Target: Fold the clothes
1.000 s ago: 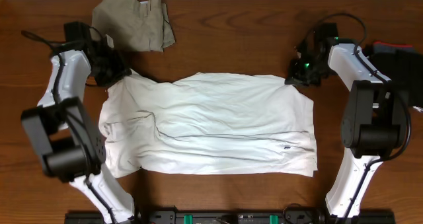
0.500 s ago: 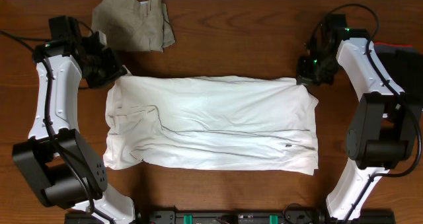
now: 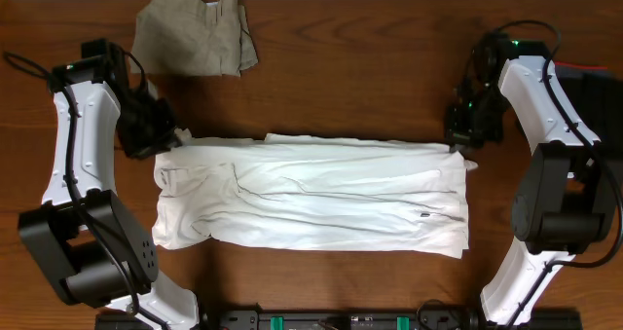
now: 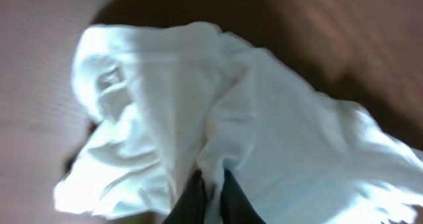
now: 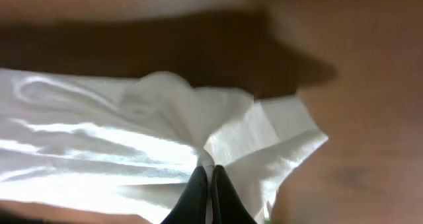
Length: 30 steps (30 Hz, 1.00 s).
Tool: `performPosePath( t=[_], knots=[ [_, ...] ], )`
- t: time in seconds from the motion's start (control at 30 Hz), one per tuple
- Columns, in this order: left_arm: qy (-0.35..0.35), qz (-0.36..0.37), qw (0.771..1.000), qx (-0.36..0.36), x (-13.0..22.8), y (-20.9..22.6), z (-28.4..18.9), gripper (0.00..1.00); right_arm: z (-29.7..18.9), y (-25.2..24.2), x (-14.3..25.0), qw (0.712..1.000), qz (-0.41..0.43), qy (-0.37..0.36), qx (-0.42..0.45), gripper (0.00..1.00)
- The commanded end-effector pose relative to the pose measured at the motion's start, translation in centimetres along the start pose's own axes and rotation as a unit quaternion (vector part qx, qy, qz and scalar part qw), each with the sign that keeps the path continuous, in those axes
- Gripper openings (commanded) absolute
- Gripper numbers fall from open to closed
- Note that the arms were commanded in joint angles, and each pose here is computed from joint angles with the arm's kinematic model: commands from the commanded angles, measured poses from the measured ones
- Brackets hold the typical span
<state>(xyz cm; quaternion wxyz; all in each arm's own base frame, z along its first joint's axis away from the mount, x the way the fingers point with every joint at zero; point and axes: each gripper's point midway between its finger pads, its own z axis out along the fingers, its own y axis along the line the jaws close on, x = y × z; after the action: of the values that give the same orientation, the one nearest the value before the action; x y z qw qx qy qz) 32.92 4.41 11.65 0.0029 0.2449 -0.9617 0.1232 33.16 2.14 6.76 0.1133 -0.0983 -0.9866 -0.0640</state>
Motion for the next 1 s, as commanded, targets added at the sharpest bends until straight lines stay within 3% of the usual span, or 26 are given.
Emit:
performPosePath(
  t=[0.0, 0.3, 0.5, 0.77, 0.8, 0.9, 0.97],
  knots=[
    [-0.003, -0.024, 0.999, -0.046, 0.2, 1.5, -0.6, 0.06, -1.3, -0.9, 1.1, 1.0, 0.009, 0.004, 0.024, 0.01],
    [0.023, -0.054, 0.993, -0.105, 1.8, 3.7, -0.2, 0.06, -1.8, -3.6, 3.4, 0.991, 0.052, 0.04, 0.115, 0.01],
    [0.042, -0.056, 0.991, -0.112, 2.7, 4.0, -0.2, 0.08, -2.0, -2.9, 4.3, 0.99, 0.048, 0.05, 0.124, 0.01],
    [0.065, -0.056, 0.989, -0.118, 3.9, 4.3, -0.4, 0.14, -0.8, -1.0, 6.1, 0.987, 0.008, 0.075, 0.145, 0.09],
    [0.067, -0.056, 0.989, -0.121, 4.0, 4.4, -0.4, 0.17, -0.6, -0.8, 6.3, 0.986, 0.004, 0.078, 0.149, 0.11],
    [0.071, -0.056, 0.986, -0.141, 4.3, 5.0, -0.6, 0.5, -0.5, -1.1, 6.7, 0.982, 0.001, 0.081, 0.17, 0.24],
    [0.077, -0.056, 0.984, -0.149, 4.6, 5.3, -0.8, 0.64, -0.8, -1.7, 6.8, 0.979, 0.015, 0.08, 0.187, 0.24]
  ],
)
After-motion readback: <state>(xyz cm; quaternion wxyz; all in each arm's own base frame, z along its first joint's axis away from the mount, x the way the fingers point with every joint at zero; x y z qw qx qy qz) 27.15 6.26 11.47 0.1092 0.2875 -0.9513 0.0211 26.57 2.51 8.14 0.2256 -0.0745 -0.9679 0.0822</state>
